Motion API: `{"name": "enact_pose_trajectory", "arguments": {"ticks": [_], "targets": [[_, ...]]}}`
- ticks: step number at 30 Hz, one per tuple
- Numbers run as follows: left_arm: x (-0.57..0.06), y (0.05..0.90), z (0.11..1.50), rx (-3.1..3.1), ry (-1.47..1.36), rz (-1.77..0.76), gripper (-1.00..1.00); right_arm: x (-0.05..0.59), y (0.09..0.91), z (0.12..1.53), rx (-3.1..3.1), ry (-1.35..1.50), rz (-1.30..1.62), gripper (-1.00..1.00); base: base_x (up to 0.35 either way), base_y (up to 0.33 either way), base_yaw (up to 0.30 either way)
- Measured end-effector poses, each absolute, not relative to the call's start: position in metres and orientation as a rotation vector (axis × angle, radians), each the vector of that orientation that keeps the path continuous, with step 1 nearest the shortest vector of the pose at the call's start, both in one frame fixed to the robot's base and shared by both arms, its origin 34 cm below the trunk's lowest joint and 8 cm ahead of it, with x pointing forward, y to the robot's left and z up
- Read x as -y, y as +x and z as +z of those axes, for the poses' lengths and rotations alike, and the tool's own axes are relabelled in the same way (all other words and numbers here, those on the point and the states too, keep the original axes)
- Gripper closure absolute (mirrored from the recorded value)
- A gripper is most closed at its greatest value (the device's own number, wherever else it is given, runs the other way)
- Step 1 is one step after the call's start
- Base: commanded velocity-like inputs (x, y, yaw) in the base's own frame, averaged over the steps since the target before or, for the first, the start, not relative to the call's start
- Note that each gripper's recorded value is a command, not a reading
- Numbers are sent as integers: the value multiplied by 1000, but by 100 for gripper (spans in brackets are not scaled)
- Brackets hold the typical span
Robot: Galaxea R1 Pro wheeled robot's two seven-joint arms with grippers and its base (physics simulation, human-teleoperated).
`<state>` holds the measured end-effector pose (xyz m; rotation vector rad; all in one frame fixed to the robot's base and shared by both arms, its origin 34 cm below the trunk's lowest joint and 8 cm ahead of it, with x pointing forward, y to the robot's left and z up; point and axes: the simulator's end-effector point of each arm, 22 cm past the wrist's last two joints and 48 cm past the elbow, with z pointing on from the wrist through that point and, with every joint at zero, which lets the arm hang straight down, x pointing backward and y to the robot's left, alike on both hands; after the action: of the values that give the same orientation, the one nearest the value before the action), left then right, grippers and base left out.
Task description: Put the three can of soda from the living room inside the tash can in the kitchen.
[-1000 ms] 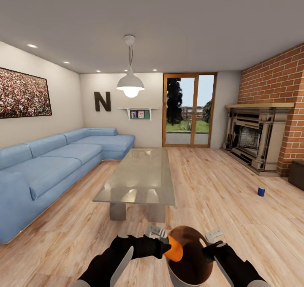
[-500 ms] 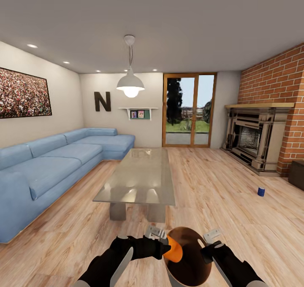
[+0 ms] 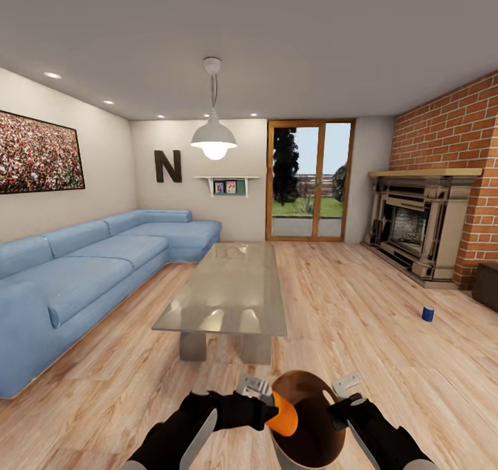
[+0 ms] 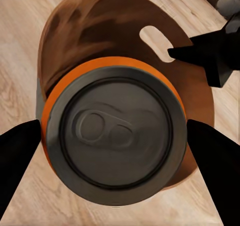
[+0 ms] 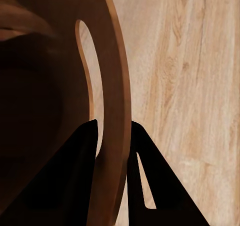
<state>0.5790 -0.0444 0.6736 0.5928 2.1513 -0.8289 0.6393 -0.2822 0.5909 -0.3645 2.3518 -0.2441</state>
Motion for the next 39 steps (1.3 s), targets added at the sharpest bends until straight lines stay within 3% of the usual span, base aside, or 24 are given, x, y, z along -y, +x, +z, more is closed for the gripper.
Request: {"name": "enact_pose_trajectory", "arguments": {"ticks": [39], "targets": [[44,576,664,-2151,573,-854,100,283,634,584,-2366,-375,-254,100,0,0,0]]}}
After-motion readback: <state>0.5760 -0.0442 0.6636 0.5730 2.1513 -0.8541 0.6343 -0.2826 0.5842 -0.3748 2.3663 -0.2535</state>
